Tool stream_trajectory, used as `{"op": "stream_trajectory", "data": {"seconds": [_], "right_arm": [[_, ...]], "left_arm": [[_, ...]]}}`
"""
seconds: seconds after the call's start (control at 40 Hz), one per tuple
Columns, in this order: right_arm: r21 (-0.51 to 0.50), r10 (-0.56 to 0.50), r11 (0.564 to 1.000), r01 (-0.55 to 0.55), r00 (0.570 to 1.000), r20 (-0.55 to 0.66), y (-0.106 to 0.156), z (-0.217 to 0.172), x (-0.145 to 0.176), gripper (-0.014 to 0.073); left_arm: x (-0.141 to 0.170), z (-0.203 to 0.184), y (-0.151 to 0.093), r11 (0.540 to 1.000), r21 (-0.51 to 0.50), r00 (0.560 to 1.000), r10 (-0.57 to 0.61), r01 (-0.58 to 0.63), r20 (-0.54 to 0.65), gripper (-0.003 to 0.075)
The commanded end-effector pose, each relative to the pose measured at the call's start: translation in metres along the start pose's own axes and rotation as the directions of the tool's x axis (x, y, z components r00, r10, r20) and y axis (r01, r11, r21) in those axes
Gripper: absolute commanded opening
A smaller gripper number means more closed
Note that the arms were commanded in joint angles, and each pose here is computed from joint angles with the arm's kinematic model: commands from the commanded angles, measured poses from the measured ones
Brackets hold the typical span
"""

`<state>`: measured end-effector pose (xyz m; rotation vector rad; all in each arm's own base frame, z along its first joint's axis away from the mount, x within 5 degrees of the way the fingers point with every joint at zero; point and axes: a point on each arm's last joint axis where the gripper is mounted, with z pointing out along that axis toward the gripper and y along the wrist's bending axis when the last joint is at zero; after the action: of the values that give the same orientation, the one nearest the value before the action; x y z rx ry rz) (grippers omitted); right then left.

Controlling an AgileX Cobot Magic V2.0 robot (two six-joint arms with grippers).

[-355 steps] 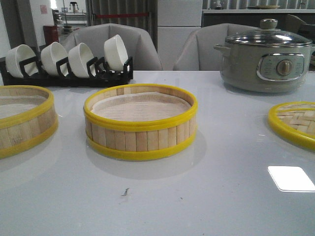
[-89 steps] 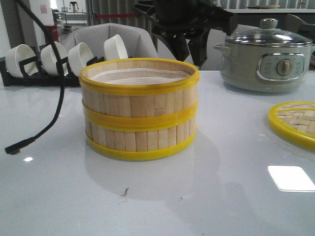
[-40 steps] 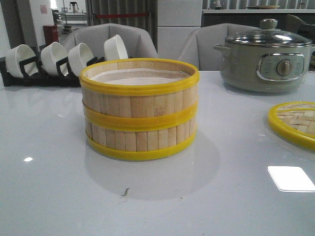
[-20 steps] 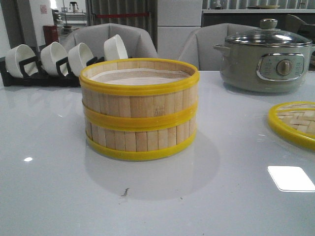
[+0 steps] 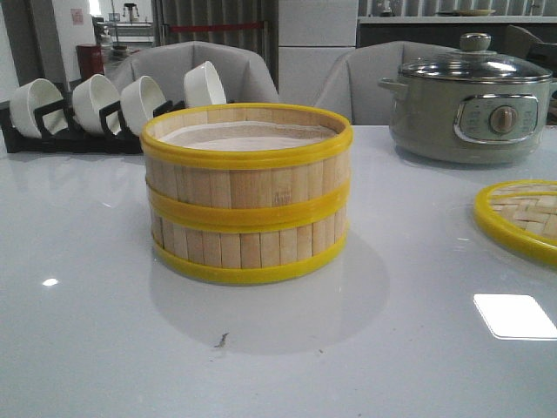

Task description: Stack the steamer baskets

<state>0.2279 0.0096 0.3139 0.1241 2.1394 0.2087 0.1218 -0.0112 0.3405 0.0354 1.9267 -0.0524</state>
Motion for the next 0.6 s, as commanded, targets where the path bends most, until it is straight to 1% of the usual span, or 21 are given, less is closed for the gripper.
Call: {"op": "stream_trajectory", "data": {"seconds": [0.0, 0.13, 0.2, 0.25, 0.33, 0.35, 0.43, 0.45, 0.58], "right_arm": [[-0.005, -0.008, 1.0, 0.009, 0.993, 0.121, 0.003, -0.009, -0.02, 0.0038], [-0.004, -0.013, 1.0, 0.013, 0.999, 0.047, 0.002, -0.002, -0.013, 0.0047], [0.0, -0.022, 1.0, 0.022, 1.0, -0.012, 0.001, 0.004, -0.008, 0.0083], [0.0, -0.02, 1.0, 0.02, 0.999, -0.047, 0.001, 0.008, -0.005, 0.0125], [0.002, -0.019, 1.0, 0.02, 0.997, -0.079, 0.0, 0.013, -0.002, 0.0223], [0.003, -0.019, 1.0, 0.019, 0.996, -0.083, 0.0, 0.015, -0.002, 0.026], [0.007, -0.017, 1.0, 0.017, 0.996, -0.085, -0.001, 0.02, -0.002, 0.0326], [0.008, -0.016, 1.0, 0.017, 0.996, -0.085, -0.002, 0.022, -0.002, 0.0337], [0.022, -0.022, 0.999, 0.024, 0.997, -0.08, -0.004, 0.029, -0.003, 0.0333]], "left_arm": [[-0.015, -0.005, -0.001, 1.0, 0.016, 0.995, -0.005, 0.004, 0.103, 0.0085], [-0.015, -0.005, -0.001, 1.0, 0.016, 0.995, -0.005, 0.004, 0.103, 0.0085], [-0.015, -0.005, -0.001, 1.0, 0.016, 0.995, -0.005, 0.004, 0.103, 0.0085], [-0.015, -0.005, -0.001, 1.0, 0.016, 0.995, -0.005, 0.004, 0.103, 0.0085], [-0.015, -0.005, -0.001, 1.0, 0.016, 0.995, -0.005, 0.004, 0.103, 0.0085], [-0.015, -0.005, -0.001, 1.0, 0.016, 0.995, -0.005, 0.004, 0.103, 0.0085], [-0.015, -0.005, -0.001, 1.0, 0.016, 0.995, -0.005, 0.004, 0.103, 0.0085], [-0.015, -0.005, -0.001, 1.0, 0.016, 0.995, -0.005, 0.004, 0.103, 0.0085], [-0.015, -0.005, -0.001, 1.0, 0.016, 0.995, -0.005, 0.004, 0.103, 0.0085]]}}
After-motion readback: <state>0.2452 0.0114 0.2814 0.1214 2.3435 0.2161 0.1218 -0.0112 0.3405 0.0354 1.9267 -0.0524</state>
